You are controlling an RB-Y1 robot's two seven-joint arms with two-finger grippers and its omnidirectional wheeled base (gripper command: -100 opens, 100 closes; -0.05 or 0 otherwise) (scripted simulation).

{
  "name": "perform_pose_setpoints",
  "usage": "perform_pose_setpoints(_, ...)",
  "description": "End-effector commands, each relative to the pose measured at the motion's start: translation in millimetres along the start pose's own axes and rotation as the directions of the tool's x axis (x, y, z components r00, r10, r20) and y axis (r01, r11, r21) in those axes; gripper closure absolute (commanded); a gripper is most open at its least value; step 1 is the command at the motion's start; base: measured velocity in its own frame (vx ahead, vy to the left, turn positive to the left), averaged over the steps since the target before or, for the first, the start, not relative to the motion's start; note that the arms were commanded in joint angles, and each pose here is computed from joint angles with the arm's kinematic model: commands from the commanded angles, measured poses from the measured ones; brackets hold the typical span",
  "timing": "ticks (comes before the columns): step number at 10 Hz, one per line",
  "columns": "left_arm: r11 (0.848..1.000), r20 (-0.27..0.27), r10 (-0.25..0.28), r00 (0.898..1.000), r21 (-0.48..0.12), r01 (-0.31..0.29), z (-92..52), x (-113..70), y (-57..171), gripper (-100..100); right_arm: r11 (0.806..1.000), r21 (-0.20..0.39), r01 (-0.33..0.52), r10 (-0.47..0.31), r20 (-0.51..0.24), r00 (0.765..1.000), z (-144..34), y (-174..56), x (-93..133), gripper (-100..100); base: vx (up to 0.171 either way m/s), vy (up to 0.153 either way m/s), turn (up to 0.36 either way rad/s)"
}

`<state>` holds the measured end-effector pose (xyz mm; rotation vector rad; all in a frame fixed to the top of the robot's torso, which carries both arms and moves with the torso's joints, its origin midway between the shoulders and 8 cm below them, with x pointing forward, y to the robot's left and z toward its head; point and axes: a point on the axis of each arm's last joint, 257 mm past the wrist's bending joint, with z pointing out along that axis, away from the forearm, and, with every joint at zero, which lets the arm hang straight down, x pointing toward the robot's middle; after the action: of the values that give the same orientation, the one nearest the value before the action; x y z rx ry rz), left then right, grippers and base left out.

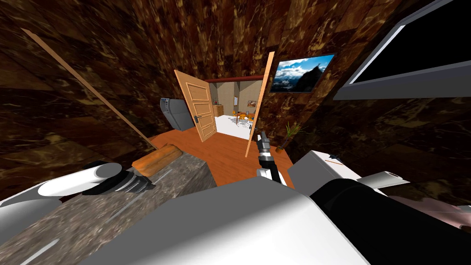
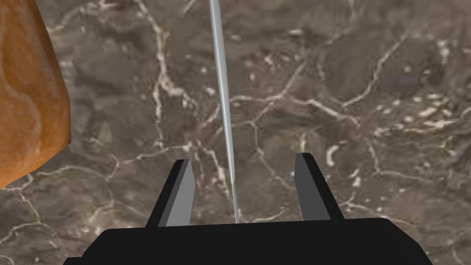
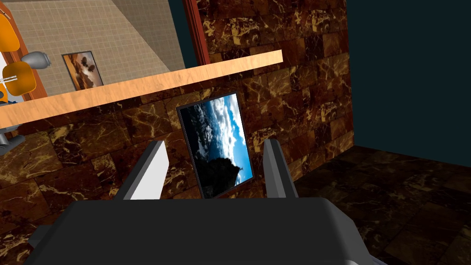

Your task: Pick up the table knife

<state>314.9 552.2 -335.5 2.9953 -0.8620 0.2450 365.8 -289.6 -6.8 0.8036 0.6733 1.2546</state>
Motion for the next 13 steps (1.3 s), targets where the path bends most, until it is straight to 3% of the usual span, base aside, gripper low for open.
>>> perform_pose_setpoints(1, 1.0, 0.0, 0.0, 1.0, 0.0, 0.0, 0.0, 0.0, 0, 100, 1.0, 0.0, 0.0, 0.0, 0.0, 1.0, 0.0, 0, 0, 0, 0.0, 0.0, 0.0)
perform_pose_setpoints(4, 1.0, 0.0, 0.0, 1.0, 0.0, 0.0, 0.0, 0.0, 0, 100, 1.0, 0.0, 0.0, 0.0, 0.0, 1.0, 0.0, 0, 0, 0, 0.0, 0.0, 0.0)
perform_pose_setpoints(6, 1.0, 0.02, -0.025, 0.999, -0.017, 0.025, -7.0, -8.3, 1, -100, 1.0, 0.0, 0.0, 0.0, 0.0, 1.0, 0.0, 0, 0, 0, 0.017, -0.002, -0.065)
perform_pose_setpoints(8, 0.998, 0.041, -0.05, 0.998, -0.033, 0.052, -14.2, -16.7, 2, -100, 1.0, 0.0, 0.0, 0.0, 0.0, 1.0, 0.0, 0, 0, 0, 0.024, -0.001, -0.084)
perform_pose_setpoints(9, 0.999, 0.032, -0.04, 0.999, -0.025, 0.041, -12.7, -12.3, 1, -100, 1.0, 0.0, 0.0, 0.0, 0.0, 1.0, 0.0, 0, 0, 0, 0.0, 0.002, -0.01)
perform_pose_setpoints(10, 0.999, 0.035, -0.043, 0.998, -0.028, 0.044, -13.4, -12.9, 2, 0, 1.0, 0.0, 0.0, 0.0, 0.0, 1.0, 0.0, 0, 0, 0, 0.0, 0.0, 0.0)
perform_pose_setpoints(11, 0.999, 0.034, -0.046, 0.998, -0.028, 0.047, 1.3, -17.5, 4, -100, 1.0, 0.0, 0.0, 0.0, 0.0, 1.0, 0.0, 0, 0, 0, 0.005, 0.0, -0.021)
perform_pose_setpoints(12, 0.998, 0.035, -0.047, 0.998, -0.028, 0.048, 11.0, -20.8, 6, -100, 1.0, 0.0, 0.0, 0.0, 0.0, 1.0, 0.0, 0, 0, 0, 0.005, -0.001, -0.01)
perform_pose_setpoints(13, 0.998, 0.036, -0.047, 0.998, -0.029, 0.048, 5.3, -16.7, 4, -100, 1.0, 0.0, 0.0, 0.0, 0.0, 1.0, 0.0, 0, 0, 0, 0.0, 0.0, 0.0)
